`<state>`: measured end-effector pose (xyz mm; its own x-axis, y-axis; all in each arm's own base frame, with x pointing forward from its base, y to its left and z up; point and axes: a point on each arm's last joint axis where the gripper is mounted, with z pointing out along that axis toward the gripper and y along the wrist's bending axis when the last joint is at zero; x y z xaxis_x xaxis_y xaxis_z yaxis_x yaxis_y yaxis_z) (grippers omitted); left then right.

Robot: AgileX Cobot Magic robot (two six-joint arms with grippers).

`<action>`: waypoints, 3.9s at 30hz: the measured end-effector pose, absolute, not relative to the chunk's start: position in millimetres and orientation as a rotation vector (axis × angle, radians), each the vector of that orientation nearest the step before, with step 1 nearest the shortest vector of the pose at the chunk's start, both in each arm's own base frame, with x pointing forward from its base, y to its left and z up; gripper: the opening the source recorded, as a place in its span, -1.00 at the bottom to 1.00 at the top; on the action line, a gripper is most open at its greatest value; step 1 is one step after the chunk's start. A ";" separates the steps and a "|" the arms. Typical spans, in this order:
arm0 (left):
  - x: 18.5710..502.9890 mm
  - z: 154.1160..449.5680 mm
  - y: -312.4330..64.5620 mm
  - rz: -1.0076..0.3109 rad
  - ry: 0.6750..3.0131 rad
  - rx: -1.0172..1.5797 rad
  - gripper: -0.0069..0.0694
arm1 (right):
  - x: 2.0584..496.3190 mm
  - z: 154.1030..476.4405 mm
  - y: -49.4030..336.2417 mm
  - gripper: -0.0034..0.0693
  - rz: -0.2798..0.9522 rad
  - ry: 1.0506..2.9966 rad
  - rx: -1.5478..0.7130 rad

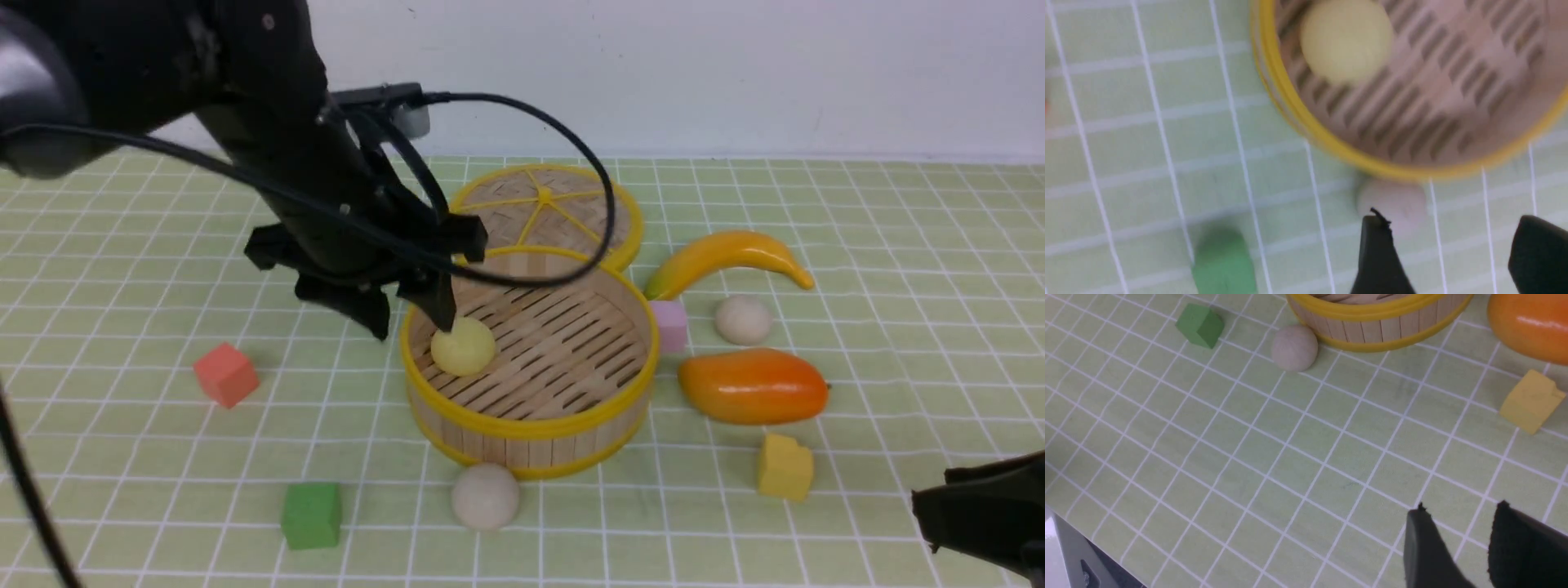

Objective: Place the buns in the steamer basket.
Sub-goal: Use the left arm to grab a steamed stuffed bun, then use the left arm to put the steamed stuffed bun into the steamer, then use the right arm to grab a steamed stuffed bun

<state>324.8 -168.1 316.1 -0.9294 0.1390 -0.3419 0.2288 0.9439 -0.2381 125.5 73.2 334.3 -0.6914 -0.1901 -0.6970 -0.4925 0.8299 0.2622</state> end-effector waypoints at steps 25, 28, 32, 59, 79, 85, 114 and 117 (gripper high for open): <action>318.1 194.6 -233.4 -0.258 2.854 0.342 -0.07 | 123.0 332.5 73.3 -0.25 0.579 2.349 -0.513; 318.6 193.5 -233.1 -0.247 2.854 0.349 -0.37 | 122.6 332.2 73.3 -0.25 0.580 2.354 -0.516; 318.0 192.9 -232.5 -0.239 2.863 0.352 -0.70 | 121.9 331.7 73.3 -0.25 0.581 2.362 -0.520; 355.7 237.5 -255.1 -0.316 2.619 0.365 -0.66 | 127.4 334.4 71.2 -0.25 0.530 2.308 -0.501; 258.3 418.2 -171.4 -0.279 2.347 0.344 0.25 | 271.6 379.5 87.2 -0.13 0.229 2.323 -0.133; 187.2 469.0 -114.4 -0.292 2.225 0.270 -0.20 | 328.6 356.7 102.3 -0.02 0.174 2.392 -0.101; 59.7 338.6 -16.7 -0.456 2.022 0.018 -0.85 | 472.4 189.3 76.5 0.10 0.226 2.560 0.102; 59.7 338.7 -16.8 -0.457 2.021 0.018 -0.85 | 473.8 182.7 77.3 0.00 0.237 2.568 0.115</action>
<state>59.7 -16.8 338.7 -0.4806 -0.1810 -0.8581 0.2057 0.9279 -0.3109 473.8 77.3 182.7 -0.8437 0.1304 -0.5207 0.0330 0.9808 0.1922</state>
